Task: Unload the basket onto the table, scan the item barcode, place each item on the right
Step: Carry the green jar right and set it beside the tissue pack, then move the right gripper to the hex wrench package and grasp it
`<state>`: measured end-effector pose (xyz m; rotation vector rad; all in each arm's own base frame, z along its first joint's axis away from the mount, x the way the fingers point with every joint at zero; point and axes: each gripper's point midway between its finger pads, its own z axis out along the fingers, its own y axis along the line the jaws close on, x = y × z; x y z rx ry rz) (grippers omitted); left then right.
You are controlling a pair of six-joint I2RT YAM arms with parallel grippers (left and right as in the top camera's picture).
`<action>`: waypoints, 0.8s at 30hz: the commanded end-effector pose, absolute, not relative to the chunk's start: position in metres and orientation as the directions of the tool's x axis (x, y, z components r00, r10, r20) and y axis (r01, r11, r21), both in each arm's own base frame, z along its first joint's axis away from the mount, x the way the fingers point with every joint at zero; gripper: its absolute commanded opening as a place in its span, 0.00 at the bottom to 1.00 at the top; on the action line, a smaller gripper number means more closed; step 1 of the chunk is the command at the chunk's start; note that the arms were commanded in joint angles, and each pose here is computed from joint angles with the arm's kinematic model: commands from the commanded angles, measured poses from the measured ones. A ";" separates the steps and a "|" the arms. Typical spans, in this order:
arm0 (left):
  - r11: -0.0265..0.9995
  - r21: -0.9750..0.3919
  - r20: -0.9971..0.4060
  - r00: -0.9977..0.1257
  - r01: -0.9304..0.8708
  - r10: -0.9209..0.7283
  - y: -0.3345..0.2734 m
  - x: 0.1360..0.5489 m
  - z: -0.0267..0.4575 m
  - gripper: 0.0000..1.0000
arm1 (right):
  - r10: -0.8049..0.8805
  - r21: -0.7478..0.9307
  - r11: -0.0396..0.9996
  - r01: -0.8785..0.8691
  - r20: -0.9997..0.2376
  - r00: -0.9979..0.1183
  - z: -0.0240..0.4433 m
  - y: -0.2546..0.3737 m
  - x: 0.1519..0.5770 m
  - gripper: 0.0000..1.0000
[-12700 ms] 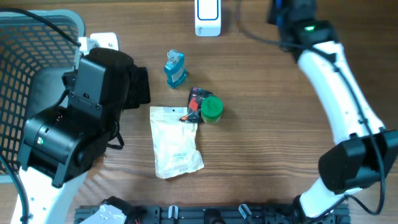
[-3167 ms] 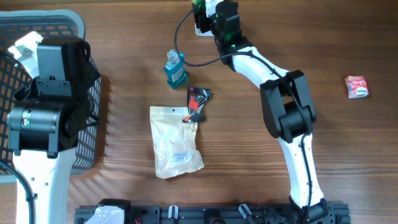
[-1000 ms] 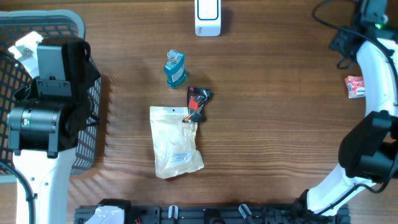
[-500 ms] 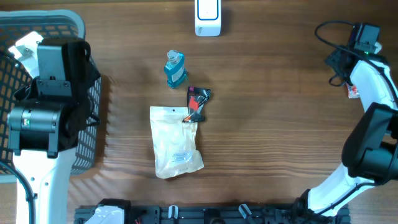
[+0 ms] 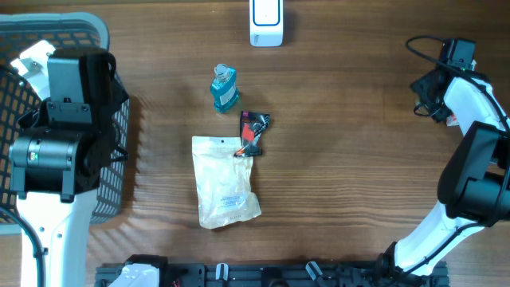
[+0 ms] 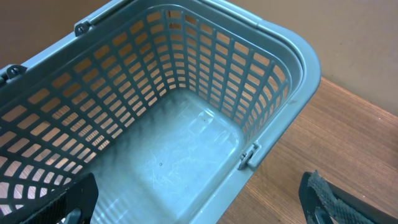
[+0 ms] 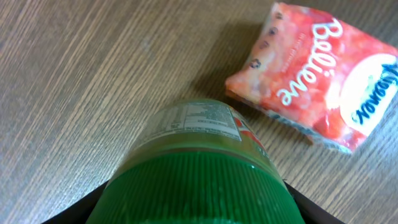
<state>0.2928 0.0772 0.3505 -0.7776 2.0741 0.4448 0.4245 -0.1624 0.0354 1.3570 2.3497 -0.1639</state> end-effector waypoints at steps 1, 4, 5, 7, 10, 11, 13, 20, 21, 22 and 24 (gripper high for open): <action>0.731 0.024 -0.819 -0.433 -0.682 -0.377 0.080 0.292 0.349 1.00 | 0.851 0.131 0.432 0.892 -0.387 -0.355 0.029 -0.161 0.422 0.75; 0.731 0.024 -0.819 -0.433 -0.682 -0.377 0.080 0.292 0.349 1.00 | 0.872 0.150 0.388 0.909 -0.381 -0.309 0.029 -0.162 0.422 1.00; 0.731 0.023 -0.819 -0.433 -0.682 -0.377 0.080 0.292 0.349 1.00 | 0.879 0.166 0.369 0.914 -0.382 -0.286 0.030 -0.162 0.424 1.00; 0.731 0.024 -0.819 -0.433 -0.682 -0.377 0.080 0.292 0.349 1.00 | 0.879 0.185 0.373 0.909 -0.384 -0.282 0.033 -0.162 0.429 1.00; 0.731 0.023 -0.819 -0.433 -0.682 -0.377 0.080 0.292 0.349 1.00 | 0.878 0.197 0.373 0.907 -0.389 -0.277 0.047 -0.162 0.431 1.00; 0.731 0.023 -0.819 -0.433 -0.682 -0.377 0.080 0.292 0.349 1.00 | 0.876 0.206 0.375 0.904 -0.397 -0.273 0.056 -0.163 0.432 1.00; 0.731 0.023 -0.819 -0.433 -0.682 -0.377 0.080 0.292 0.349 1.00 | 0.873 0.228 0.380 0.897 -0.410 -0.266 0.077 -0.162 0.433 1.00; 0.731 0.024 -0.819 -0.433 -0.682 -0.377 0.080 0.292 0.349 1.00 | 0.846 0.493 0.528 0.691 -0.372 -0.382 0.215 -0.086 0.434 1.00; 0.731 0.023 -0.819 -0.433 -0.682 -0.377 0.080 0.292 0.349 1.00 | 0.829 0.509 0.558 0.655 -0.381 -0.409 0.229 -0.071 0.429 1.00; 0.731 0.023 -0.819 -0.433 -0.682 -0.377 0.080 0.292 0.349 1.00 | 0.806 0.516 0.592 0.620 -0.394 -0.442 0.240 -0.056 0.424 1.00; 0.731 0.023 -0.819 -0.433 -0.682 -0.377 0.080 0.292 0.349 1.00 | 0.738 0.507 0.673 0.539 -0.414 -0.532 0.253 -0.013 0.414 1.00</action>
